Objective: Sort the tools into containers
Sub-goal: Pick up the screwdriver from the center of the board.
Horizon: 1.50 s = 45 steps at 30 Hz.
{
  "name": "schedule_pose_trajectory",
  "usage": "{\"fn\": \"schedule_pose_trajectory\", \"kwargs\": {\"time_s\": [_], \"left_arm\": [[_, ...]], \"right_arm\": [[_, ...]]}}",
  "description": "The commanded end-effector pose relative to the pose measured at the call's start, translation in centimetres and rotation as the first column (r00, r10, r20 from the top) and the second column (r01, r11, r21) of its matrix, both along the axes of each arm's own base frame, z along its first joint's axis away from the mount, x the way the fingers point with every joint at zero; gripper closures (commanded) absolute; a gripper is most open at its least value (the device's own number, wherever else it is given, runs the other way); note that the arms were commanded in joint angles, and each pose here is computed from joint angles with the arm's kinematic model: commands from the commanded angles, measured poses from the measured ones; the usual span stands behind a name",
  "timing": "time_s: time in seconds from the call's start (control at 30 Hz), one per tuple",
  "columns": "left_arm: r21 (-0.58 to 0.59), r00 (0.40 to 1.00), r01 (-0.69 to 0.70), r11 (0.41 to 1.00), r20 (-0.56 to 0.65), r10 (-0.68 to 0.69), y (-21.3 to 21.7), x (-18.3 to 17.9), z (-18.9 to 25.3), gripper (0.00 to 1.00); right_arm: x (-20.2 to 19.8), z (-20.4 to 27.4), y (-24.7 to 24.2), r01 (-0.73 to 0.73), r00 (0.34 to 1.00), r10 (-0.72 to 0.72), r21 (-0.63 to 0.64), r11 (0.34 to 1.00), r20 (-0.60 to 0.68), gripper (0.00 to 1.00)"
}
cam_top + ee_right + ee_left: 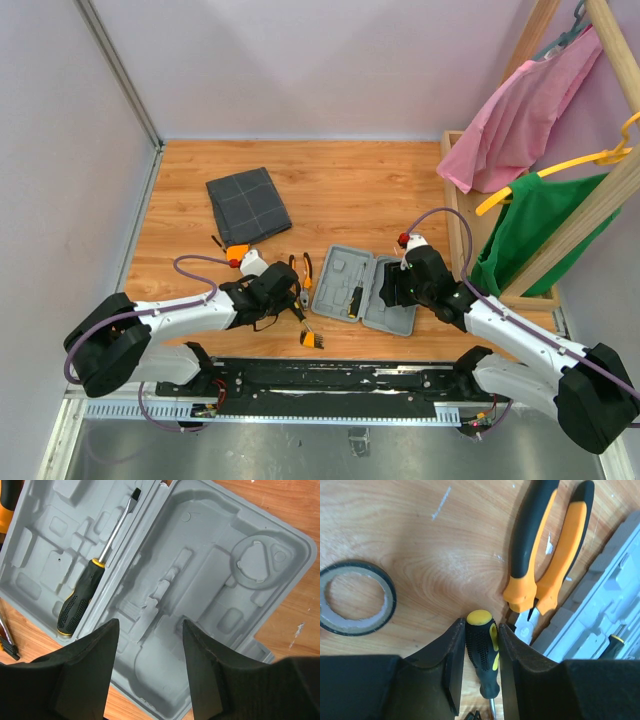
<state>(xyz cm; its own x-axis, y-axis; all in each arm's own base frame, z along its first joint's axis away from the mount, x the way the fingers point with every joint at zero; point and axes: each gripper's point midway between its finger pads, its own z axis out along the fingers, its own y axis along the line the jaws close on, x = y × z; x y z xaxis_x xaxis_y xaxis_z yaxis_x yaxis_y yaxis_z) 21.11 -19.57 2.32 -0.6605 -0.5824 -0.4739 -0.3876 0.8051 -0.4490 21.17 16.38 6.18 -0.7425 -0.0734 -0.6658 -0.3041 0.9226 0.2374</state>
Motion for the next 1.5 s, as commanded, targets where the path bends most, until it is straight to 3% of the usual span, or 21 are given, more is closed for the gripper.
{"fn": "schedule_pose_trajectory", "kwargs": {"time_s": [0.0,0.4,0.53,0.73,0.9,1.17,1.33,1.47], "left_arm": [[0.106,0.999,-0.031,0.994,-0.016,0.033,3.4,0.0,-1.3,0.75],[0.126,0.994,-0.091,0.988,0.067,0.083,6.5,3.4,1.5,0.82],[0.132,0.99,-0.098,0.986,0.115,0.083,7.2,4.9,3.1,0.89],[0.134,0.975,-0.031,0.99,0.222,0.0,6.3,7.2,6.7,0.99],[0.154,0.953,-0.002,0.988,0.301,-0.045,6.1,8.1,9.8,0.99],[0.182,0.886,0.101,0.978,0.43,-0.172,5.1,8.6,15.0,0.99],[0.2,0.813,0.265,0.943,0.479,-0.33,2.6,8.3,17.8,0.99],[0.181,0.746,0.393,0.902,0.511,-0.428,0.2,7.7,19.6,0.99]], "right_arm": [[0.2,-0.4,-1.1,0.044,0.999,-0.044,-0.016,0.999,-0.005,0.45],[0.3,-0.2,-1.1,0.043,0.999,-0.043,-0.017,0.999,-0.004,0.44],[0.3,0.0,-1.1,0.046,0.999,-0.047,-0.017,0.999,-0.002,0.44],[0.6,1.2,-1.7,0.067,0.997,-0.066,-0.024,0.997,0.036,0.44],[0.9,2.7,-2.1,0.081,0.993,-0.079,-0.019,0.997,0.087,0.44],[1.0,4.5,-2.0,0.054,0.987,-0.054,0.006,0.999,0.152,0.42],[0.8,7.0,0.1,-0.081,0.967,0.056,0.091,0.993,0.248,0.33],[0.4,10.2,3.1,-0.247,0.926,0.174,0.19,0.95,0.335,0.29]]}}
